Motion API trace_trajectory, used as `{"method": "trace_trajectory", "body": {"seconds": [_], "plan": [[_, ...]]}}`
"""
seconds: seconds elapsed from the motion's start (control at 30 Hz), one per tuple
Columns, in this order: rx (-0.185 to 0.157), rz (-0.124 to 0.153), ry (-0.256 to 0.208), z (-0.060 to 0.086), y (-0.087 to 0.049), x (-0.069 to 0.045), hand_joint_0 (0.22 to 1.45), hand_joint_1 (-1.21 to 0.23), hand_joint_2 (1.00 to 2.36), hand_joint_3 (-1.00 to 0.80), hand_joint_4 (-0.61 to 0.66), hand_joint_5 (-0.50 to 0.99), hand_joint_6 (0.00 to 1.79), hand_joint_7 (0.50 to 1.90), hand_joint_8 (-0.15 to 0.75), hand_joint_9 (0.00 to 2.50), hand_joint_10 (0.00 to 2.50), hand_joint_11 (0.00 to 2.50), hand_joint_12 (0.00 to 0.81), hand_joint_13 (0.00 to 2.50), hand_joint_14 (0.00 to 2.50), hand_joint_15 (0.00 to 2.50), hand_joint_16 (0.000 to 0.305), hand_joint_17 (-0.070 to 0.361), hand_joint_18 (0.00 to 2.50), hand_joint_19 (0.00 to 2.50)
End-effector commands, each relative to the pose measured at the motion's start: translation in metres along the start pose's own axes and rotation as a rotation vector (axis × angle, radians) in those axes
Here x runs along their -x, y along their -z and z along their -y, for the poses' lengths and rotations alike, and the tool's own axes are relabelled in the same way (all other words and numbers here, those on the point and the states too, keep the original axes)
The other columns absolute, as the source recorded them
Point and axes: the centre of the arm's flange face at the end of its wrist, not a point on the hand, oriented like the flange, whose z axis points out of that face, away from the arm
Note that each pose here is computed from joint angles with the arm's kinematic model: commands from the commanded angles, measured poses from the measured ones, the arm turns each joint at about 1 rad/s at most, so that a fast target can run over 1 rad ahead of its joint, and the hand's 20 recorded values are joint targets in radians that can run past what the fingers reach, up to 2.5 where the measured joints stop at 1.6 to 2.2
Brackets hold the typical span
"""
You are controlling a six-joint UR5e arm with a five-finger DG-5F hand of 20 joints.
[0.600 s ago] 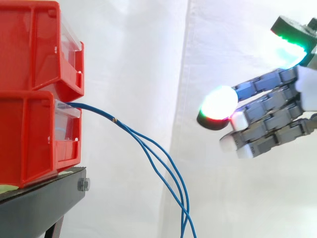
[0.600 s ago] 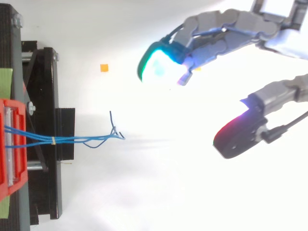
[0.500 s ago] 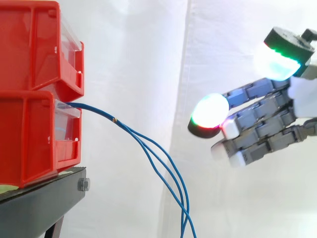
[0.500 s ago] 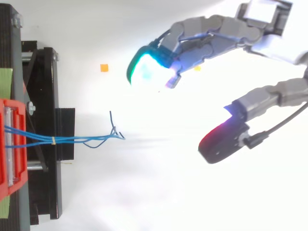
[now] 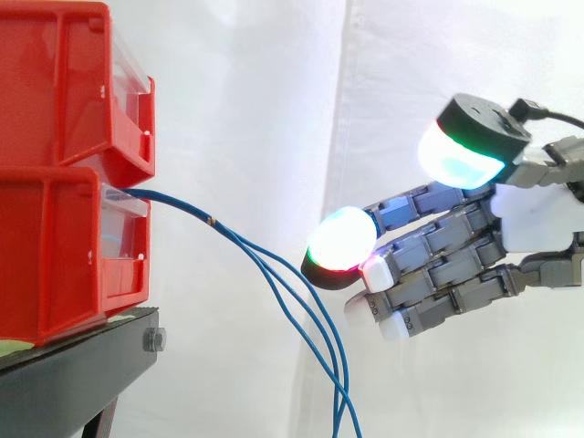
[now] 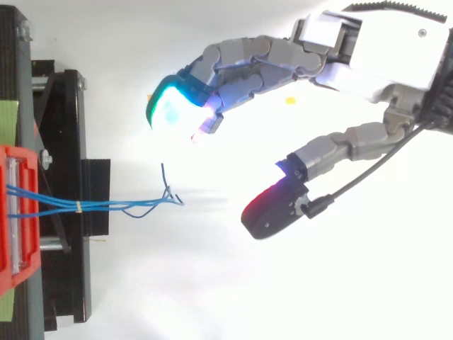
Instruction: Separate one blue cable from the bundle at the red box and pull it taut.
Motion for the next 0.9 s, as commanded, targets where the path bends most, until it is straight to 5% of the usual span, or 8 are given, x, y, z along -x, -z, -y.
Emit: {"method": "trace_trajectory", "body": {"seconds": [0.0, 0.13, 0.17, 0.27, 0.33, 0.57, 0.73, 0.87], "plan": [[0.02, 0.007, 0.003, 0.001, -0.003, -0.001, 0.44, -0.66, 1.0, -0.5, 0.28, -0.19, 0.5, 0.92, 0.323, 0.51, 0.01, 0.57, 0.425, 0.4, 0.01, 0.3, 0.056, 0.127, 0.26, 0.4], [0.029, 0.007, 0.009, 0.005, -0.007, -0.004, 0.44, -0.57, 1.0, -0.5, 0.3, -0.17, 0.5, 0.92, 0.33, 0.6, 0.02, 0.57, 0.426, 0.43, 0.01, 0.32, 0.058, 0.13, 0.29, 0.42], [0.022, 0.005, 0.009, 0.016, -0.011, -0.007, 0.44, -0.57, 1.0, -0.5, 0.3, -0.17, 0.5, 0.92, 0.33, 0.61, 0.02, 0.57, 0.426, 0.43, 0.01, 0.32, 0.058, 0.13, 0.29, 0.42], [0.018, -0.011, -0.021, 0.036, -0.033, -0.016, 0.44, -0.54, 1.0, -0.5, 0.31, -0.16, 0.5, 0.93, 0.33, 0.62, 0.02, 0.57, 0.425, 0.45, 0.01, 0.33, 0.058, 0.131, 0.3, 0.44], [0.036, -0.041, -0.05, 0.032, -0.048, -0.02, 0.44, -0.54, 1.0, -0.5, 0.31, -0.16, 0.5, 0.93, 0.331, 0.63, 0.01, 0.58, 0.426, 0.46, 0.01, 0.33, 0.058, 0.131, 0.31, 0.43], [0.06, -0.04, -0.026, 0.023, -0.052, -0.023, 0.47, -0.63, 1.0, -0.5, 0.31, -0.15, 0.5, 0.95, 0.322, 0.65, 0.02, 0.59, 0.411, 0.47, 0.01, 0.34, 0.055, 0.125, 0.34, 0.45], [0.051, -0.056, -0.066, 0.059, -0.065, -0.035, 0.51, -0.72, 1.0, -0.5, 0.3, -0.15, 0.5, 0.95, 0.308, 0.67, 0.02, 0.62, 0.402, 0.5, 0.01, 0.36, 0.053, 0.119, 0.37, 0.49], [0.064, -0.072, -0.094, 0.053, -0.067, -0.04, 0.52, -0.75, 1.0, -0.5, 0.3, -0.14, 0.5, 0.96, 0.305, 0.68, 0.02, 0.63, 0.398, 0.5, 0.02, 0.37, 0.052, 0.117, 0.38, 0.5]]}}
